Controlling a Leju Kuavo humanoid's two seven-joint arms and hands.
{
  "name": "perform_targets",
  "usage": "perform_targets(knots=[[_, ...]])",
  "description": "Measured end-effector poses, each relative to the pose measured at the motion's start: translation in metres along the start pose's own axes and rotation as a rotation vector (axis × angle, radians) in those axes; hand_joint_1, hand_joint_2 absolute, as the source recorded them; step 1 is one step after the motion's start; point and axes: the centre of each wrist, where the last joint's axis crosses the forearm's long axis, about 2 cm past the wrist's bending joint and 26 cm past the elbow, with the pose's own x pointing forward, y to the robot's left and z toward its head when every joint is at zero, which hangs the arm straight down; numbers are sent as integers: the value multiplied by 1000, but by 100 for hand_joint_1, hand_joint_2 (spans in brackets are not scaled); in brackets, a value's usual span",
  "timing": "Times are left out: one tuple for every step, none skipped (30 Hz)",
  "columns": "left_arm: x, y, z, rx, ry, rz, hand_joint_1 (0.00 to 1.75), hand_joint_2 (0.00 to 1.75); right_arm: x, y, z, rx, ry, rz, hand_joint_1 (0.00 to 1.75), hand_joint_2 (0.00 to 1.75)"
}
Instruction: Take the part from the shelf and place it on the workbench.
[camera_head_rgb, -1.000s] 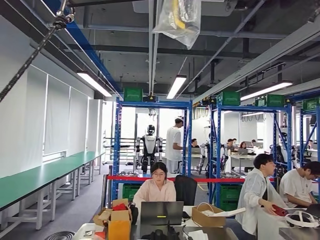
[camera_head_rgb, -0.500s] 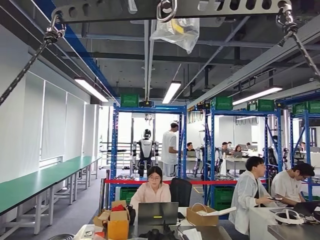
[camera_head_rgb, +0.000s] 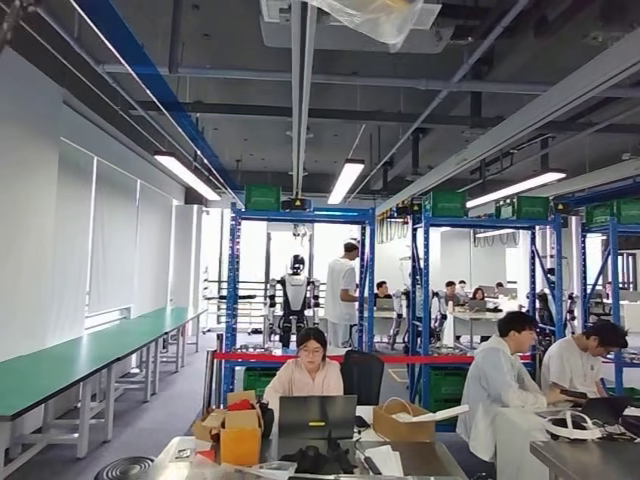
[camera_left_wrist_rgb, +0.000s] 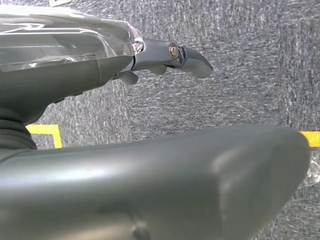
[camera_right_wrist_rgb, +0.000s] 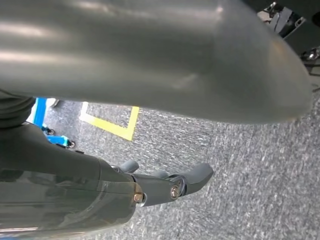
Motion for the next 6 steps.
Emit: perform_targets(knots=[[0,-1,0,-3,-2,1,0,175,-1,-1,0,-1,6,-1,0,0],[0,-1,0,-5,-5,2,0,175,-1,-2,0,-2,9,-1,0,0],[1,-2,0,-6,-7,3,0,175,-2,-2,0,-3,13,-2,0,0],[1,-2,0,-7,-8,4,0,175,-2,-3,0,-4,16,-2,0,44],[1,-2,0,-9,-9,4,0,175,-3,-3,0,-3,21,-3,0,87],[2,-2,0,-9,-9,5,0,175,-3,-3,0,-3,24,-4,0,116]])
